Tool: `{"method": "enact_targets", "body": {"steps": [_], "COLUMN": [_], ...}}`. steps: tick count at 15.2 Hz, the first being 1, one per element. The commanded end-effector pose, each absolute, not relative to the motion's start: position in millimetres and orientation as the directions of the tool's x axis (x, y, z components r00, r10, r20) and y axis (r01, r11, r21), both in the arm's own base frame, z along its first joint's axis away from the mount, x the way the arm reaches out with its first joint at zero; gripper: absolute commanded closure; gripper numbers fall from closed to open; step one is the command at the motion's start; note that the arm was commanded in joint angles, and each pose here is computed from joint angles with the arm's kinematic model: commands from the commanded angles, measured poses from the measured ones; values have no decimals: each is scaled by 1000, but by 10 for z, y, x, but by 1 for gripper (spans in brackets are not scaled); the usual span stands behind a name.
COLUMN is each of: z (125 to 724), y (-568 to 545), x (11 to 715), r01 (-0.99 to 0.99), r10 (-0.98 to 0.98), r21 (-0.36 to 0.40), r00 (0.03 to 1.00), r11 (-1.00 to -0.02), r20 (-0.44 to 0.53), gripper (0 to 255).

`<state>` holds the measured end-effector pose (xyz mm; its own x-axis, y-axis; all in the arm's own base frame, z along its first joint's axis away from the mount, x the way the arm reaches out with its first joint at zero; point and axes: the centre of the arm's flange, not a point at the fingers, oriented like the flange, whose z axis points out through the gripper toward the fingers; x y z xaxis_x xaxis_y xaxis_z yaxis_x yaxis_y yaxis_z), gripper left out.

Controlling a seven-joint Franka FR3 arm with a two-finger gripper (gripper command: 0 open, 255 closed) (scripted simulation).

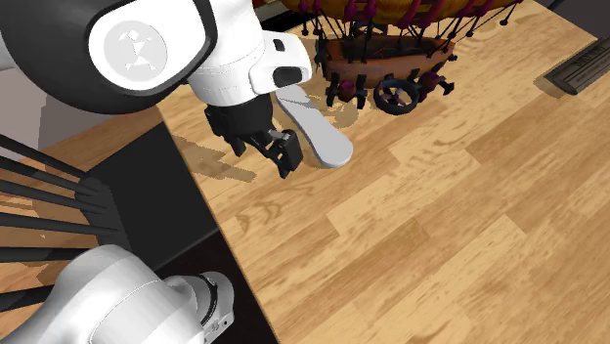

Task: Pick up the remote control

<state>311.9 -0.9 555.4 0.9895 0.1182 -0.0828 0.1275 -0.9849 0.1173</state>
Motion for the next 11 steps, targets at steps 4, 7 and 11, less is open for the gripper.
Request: {"method": "enact_targets", "body": {"steps": [4, 7, 11], "z": [5626, 5686, 5755], "y": [-280, -456, -511], "x": [3389, 3731, 4242], "r01": [432, 693, 929], "r10": [427, 691, 929], "r21": [71, 30, -11], "r00": [901, 721, 370], "r11": [-899, -720, -370], "r20": [-75, -53, -6], "gripper": [0, 0, 0]}}
